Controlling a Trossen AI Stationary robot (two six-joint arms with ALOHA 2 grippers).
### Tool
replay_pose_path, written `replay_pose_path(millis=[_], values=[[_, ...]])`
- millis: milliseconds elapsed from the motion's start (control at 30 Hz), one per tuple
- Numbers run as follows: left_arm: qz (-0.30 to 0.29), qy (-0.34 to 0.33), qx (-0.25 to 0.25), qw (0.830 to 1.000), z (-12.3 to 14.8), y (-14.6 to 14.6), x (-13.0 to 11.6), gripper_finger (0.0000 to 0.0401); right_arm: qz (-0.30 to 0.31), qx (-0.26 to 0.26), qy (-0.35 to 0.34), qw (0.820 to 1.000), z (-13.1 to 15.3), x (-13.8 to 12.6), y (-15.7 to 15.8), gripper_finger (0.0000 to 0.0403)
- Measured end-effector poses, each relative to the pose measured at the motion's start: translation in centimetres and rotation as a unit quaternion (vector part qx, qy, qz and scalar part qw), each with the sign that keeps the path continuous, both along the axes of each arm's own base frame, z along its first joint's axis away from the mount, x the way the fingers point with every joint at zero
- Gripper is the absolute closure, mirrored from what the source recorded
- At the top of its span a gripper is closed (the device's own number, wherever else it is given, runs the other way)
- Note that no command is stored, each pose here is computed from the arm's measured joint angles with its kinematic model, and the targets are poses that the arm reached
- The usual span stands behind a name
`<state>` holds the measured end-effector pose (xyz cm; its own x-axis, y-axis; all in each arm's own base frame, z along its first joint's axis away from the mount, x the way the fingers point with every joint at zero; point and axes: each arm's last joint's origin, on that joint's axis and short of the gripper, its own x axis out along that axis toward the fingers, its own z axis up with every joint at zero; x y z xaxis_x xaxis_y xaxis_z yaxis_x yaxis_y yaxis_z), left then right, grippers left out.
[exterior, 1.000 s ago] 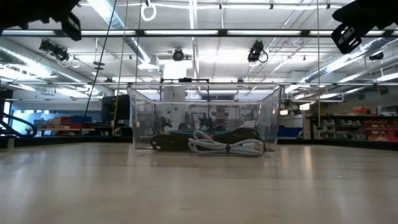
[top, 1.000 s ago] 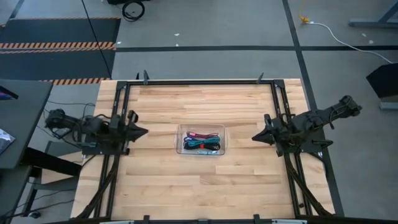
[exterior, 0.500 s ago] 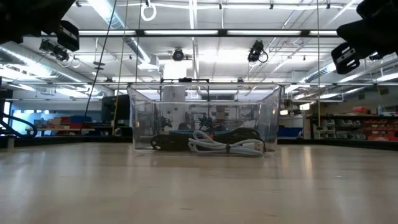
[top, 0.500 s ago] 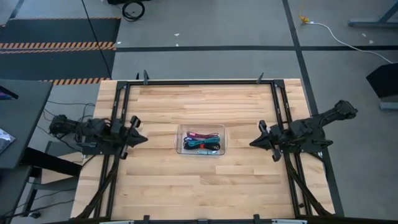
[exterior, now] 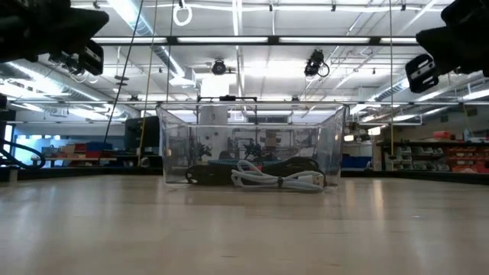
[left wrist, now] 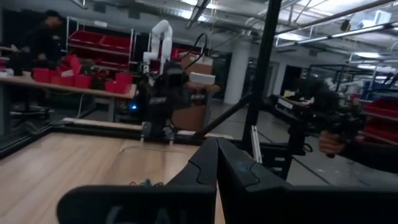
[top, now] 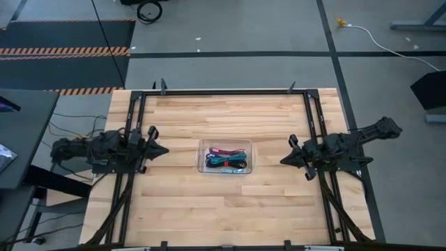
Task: Pick and place USB-C Cables
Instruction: Return to Home Position
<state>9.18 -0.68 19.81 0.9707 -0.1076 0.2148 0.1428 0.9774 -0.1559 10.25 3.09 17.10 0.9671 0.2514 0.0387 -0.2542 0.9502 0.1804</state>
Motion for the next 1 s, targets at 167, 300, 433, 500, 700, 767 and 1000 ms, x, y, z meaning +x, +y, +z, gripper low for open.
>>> replay_pose_path(millis=[167,300,433,500,700,767,1000], values=[[0.014,0.002,0.011,1.0,-0.1,0.4,0.0,0.0395,-0.002,-0.022,-0.056,0.998,0.9,0.0,-0.4,0.0396],[0.017,0.008,0.008,1.0,-0.2,0.8,0.0,0.0398,-0.002,-0.023,-0.061,0.998,1.0,0.1,-1.0,0.0397],[0.004,0.015,-0.01,1.0,-0.2,1.1,0.0,0.0398,0.001,-0.009,-0.036,0.999,0.6,0.3,-1.5,0.04],[0.003,0.016,-0.013,1.0,-0.2,1.2,0.0,0.0398,-0.003,-0.004,-0.034,0.999,0.6,0.3,-1.7,0.04],[0.034,0.047,-0.018,0.998,-0.9,1.4,0.1,0.0397,-0.035,0.006,0.012,0.999,-0.2,0.4,-2.0,0.04],[0.06,0.07,-0.021,0.995,-1.3,1.5,0.2,0.0397,-0.052,0.006,0.043,0.998,-0.8,0.5,-2.1,0.04],[0.054,0.053,0.0,0.997,-2.2,1.5,0.5,0.0397,-0.043,-0.014,0.019,0.999,-0.4,0.6,-2.0,0.0401]])
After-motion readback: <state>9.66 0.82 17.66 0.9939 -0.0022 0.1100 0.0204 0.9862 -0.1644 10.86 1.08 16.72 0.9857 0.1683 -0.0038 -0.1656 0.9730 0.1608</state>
